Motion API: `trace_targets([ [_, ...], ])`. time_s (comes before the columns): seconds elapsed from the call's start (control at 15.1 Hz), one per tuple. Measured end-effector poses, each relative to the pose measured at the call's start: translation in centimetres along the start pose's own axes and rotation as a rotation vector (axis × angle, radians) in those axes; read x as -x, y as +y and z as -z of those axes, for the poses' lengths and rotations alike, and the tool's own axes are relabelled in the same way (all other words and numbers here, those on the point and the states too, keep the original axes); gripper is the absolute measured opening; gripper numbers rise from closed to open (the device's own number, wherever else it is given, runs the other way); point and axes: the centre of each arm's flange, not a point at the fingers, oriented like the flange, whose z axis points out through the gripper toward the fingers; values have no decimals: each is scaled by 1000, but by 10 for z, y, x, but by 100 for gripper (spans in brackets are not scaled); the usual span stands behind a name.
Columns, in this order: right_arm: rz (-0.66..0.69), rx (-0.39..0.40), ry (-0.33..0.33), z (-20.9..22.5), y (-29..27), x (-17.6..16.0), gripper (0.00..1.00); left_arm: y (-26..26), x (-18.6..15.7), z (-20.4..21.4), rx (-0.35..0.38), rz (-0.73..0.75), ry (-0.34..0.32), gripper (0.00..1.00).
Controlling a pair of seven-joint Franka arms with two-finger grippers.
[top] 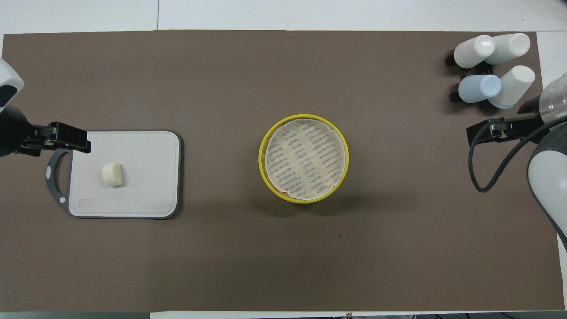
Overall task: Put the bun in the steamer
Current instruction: 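Grasp the bun with the left gripper while the right gripper reaches the steamer lid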
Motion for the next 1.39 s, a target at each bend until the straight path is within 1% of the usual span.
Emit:
trace_targets([
  [0.33, 2, -4, 0, 0, -2, 0, 100, 0, 0, 0, 0, 0, 0, 100],
  [0.46, 33, -28, 4, 1, -22, 0, 100, 0, 0, 0, 0, 0, 0, 100],
  [0.6, 54, -45, 7, 2, -73, 3, 100, -1, 0, 0, 0, -8, -1, 100],
  [0.73, 40, -54, 4, 0, -149, 6, 100, -9, 0, -8, 0, -45, -6, 100],
  [0.8, 34, -54, 8, -4, -194, 7, 100, -19, 0, -18, 2, -55, -4, 100],
  [0.93, -4, -60, 24, -23, -287, 5, 100, -51, 3, -55, 7, -40, 9, 100],
  [1.06, -11, -54, 19, -54, -349, 2, 100, -78, 12, -106, 10, -9, 15, 100],
  [1.19, -21, -52, 18, -82, -368, -9, 100, -88, 17, -158, 8, 10, 32, 100],
  [1.39, -42, -73, 45, -122, -376, -31, 100, -93, 19, -224, -1, 20, 51, 100],
])
